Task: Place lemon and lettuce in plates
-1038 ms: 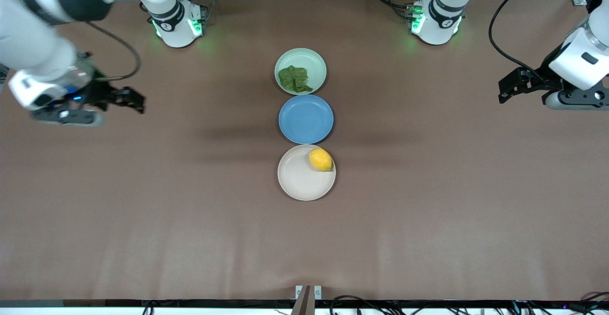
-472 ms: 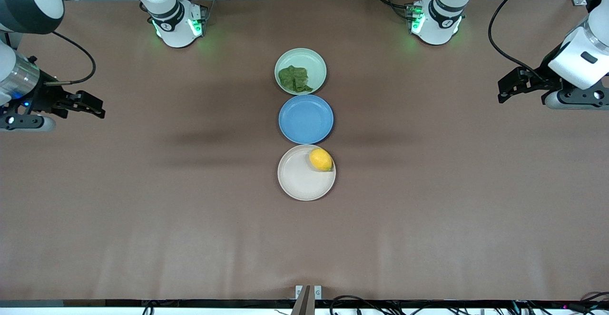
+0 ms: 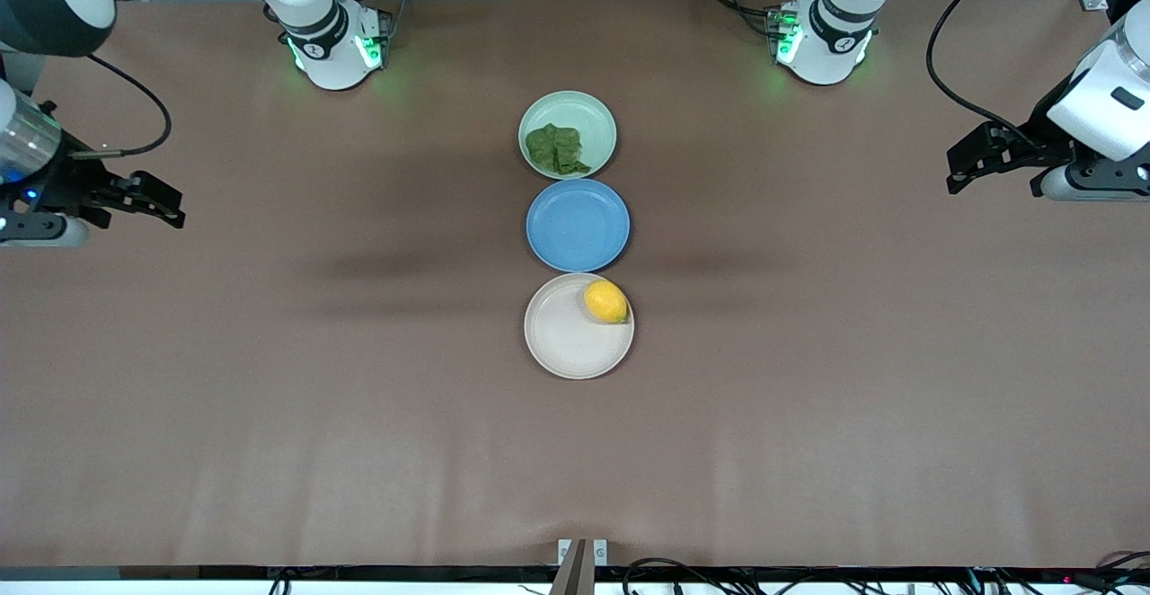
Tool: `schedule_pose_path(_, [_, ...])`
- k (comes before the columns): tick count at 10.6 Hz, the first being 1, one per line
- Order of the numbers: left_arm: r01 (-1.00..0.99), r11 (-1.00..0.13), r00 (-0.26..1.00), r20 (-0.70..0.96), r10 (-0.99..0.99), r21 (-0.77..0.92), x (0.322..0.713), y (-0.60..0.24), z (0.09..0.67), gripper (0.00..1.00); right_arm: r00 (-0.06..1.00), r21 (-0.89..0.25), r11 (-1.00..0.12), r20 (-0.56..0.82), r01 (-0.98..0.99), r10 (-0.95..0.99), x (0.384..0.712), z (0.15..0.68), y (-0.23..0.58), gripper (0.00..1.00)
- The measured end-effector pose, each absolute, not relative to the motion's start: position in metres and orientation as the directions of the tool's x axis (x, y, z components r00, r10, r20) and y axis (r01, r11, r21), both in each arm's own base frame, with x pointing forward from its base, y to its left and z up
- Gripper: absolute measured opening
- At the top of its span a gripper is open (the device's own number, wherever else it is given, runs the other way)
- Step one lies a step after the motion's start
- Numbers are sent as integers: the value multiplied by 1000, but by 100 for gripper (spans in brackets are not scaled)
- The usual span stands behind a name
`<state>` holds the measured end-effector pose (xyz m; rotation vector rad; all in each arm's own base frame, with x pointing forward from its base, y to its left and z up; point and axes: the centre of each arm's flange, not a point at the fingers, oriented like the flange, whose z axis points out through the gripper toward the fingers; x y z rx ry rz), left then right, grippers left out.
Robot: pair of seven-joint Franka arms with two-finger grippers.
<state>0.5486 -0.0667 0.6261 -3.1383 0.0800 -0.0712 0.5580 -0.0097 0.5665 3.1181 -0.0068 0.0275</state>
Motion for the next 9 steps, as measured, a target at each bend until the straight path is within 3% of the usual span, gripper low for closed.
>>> schedule_pose_path(4, [-50,-999,998,45,-50,-3,549,-66,626,100,998,22,-1000,62,-1,0,552,623,-7,100])
schedule_pose_path(9, [-50,-999,998,45,-50,-3,549,-66,626,100,998,22,-1000,62,6,7,551,626,-3,100])
